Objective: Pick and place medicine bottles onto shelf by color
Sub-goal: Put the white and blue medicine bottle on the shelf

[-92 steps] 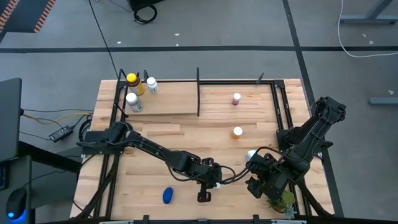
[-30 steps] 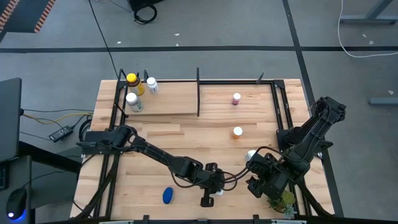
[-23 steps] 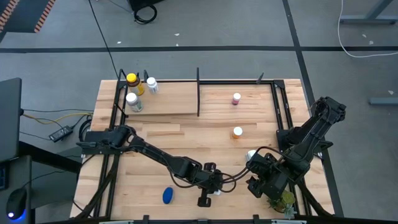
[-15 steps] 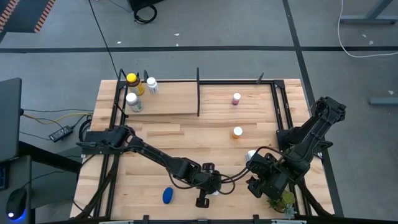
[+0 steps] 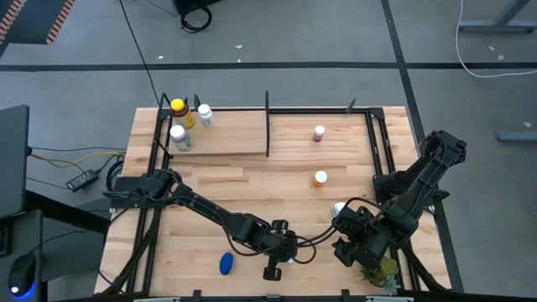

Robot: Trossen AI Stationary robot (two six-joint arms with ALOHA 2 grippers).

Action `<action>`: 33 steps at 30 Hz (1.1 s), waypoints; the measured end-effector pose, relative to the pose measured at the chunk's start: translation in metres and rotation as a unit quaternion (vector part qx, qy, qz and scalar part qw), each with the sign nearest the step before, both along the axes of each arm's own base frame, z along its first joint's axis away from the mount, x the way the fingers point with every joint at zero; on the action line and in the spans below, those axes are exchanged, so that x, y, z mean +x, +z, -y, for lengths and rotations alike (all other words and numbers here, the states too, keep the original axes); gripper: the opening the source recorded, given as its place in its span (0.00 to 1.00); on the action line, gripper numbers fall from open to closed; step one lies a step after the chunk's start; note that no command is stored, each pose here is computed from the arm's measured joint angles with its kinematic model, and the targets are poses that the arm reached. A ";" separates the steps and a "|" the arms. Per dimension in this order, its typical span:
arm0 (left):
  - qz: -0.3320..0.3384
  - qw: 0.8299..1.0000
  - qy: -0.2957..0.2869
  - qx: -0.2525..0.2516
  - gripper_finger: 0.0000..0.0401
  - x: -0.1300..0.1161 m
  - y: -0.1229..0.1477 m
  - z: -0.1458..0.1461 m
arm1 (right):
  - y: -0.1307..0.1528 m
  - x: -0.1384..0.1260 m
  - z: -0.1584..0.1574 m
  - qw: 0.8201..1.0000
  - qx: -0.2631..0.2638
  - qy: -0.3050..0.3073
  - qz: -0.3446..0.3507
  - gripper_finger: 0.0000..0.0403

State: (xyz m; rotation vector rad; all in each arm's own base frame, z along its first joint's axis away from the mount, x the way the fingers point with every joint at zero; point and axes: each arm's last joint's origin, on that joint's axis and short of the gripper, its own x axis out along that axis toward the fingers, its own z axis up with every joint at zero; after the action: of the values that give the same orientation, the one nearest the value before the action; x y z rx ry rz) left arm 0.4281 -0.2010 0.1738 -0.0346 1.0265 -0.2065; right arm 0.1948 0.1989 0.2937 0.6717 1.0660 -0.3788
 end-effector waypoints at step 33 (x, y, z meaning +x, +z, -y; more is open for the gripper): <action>-0.130 0.986 0.025 0.098 0.00 -0.030 0.016 -0.029 | 0.000 -0.009 -0.007 1.000 -0.006 0.023 0.001 0.65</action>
State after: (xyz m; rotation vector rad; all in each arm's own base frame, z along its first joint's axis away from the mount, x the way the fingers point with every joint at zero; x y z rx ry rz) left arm 0.3979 -0.1717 0.1901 0.0930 1.3003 -0.0546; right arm 0.1862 0.2064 0.2936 0.6361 1.0746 -0.3454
